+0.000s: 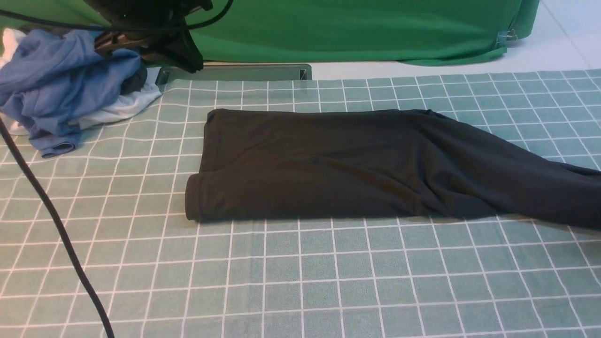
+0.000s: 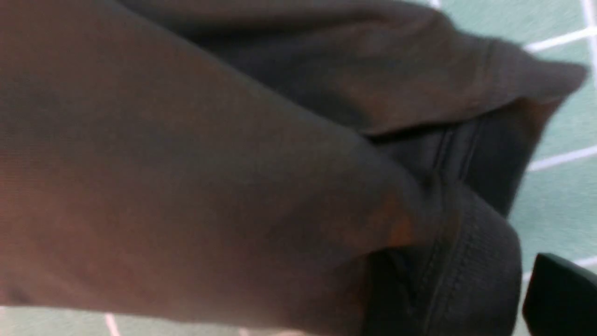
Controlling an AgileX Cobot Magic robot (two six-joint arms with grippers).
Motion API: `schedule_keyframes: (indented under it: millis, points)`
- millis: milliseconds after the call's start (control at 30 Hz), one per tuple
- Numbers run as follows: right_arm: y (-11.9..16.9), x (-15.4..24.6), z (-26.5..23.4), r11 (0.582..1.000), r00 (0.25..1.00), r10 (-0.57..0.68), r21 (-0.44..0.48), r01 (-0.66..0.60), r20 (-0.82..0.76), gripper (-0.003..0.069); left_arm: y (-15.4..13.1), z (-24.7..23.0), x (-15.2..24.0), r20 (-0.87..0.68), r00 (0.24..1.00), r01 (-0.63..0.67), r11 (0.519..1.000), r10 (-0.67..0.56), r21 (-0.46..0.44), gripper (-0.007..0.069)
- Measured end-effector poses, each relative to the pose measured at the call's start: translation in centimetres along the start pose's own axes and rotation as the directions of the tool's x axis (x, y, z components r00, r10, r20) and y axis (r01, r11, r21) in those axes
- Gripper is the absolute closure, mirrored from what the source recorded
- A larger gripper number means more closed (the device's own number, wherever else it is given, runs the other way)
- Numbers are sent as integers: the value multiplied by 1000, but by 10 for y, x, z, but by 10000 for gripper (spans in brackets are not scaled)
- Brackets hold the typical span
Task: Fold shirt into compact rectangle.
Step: 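Pull the folded dark garment lengthwise by its ends to straighten it flat on the table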
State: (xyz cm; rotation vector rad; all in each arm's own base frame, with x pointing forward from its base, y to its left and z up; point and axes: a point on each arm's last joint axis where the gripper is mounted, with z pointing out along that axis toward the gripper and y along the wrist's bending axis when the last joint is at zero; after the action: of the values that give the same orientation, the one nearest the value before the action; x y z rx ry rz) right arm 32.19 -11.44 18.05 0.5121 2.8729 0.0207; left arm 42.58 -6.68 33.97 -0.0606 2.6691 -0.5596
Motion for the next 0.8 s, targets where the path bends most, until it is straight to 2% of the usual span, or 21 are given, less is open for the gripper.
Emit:
schedule_keyframes:
  millis: [67, 133, 167, 200, 267, 533, 700, 767, 800]
  points:
    - [0, 0, 6, 1000, 1000, -3, 0, 3, -15, 309, 0, 0, 0, 0, 1000, 2, 1000, -2, 4, 609]
    - [-1, 1, 13, 1000, 999, -25, -1, 25, -33, 428, -1, 0, 0, -1, 1000, 1, 1000, -1, 6, 609]
    - [-1, 0, 15, 999, 999, -40, 0, 40, -31, 520, -1, 0, 0, -1, 1000, 1, 1000, -1, 6, 609]
    - [-1, -1, 16, 999, 999, -46, 0, 46, -24, 568, -1, 0, 0, -1, 1000, 1, 1000, -1, 6, 609]
    - [-1, -7, 12, 999, 999, -54, 0, 54, -2, 603, -1, 0, 0, -1, 1000, 1, 1000, -1, 6, 609]
    - [1, -48, -22, 998, 983, -62, 12, 61, 175, 606, -1, 0, 0, -1, 1000, 1, 1000, -1, 6, 609]
    - [1, -62, -22, 998, 960, -61, 21, 57, 273, 599, -1, 0, 0, -1, 1000, 0, 1000, 0, 6, 609]
    - [-1, -65, -11, 998, 958, -69, 34, 62, 280, 574, 0, 0, 0, 0, 1000, -1, 1000, 1, 2, 609]
    - [-2, -66, -4, 997, 959, -77, 48, 67, 272, 539, 0, 0, 0, 0, 1000, -3, 1000, 3, -1, 609]
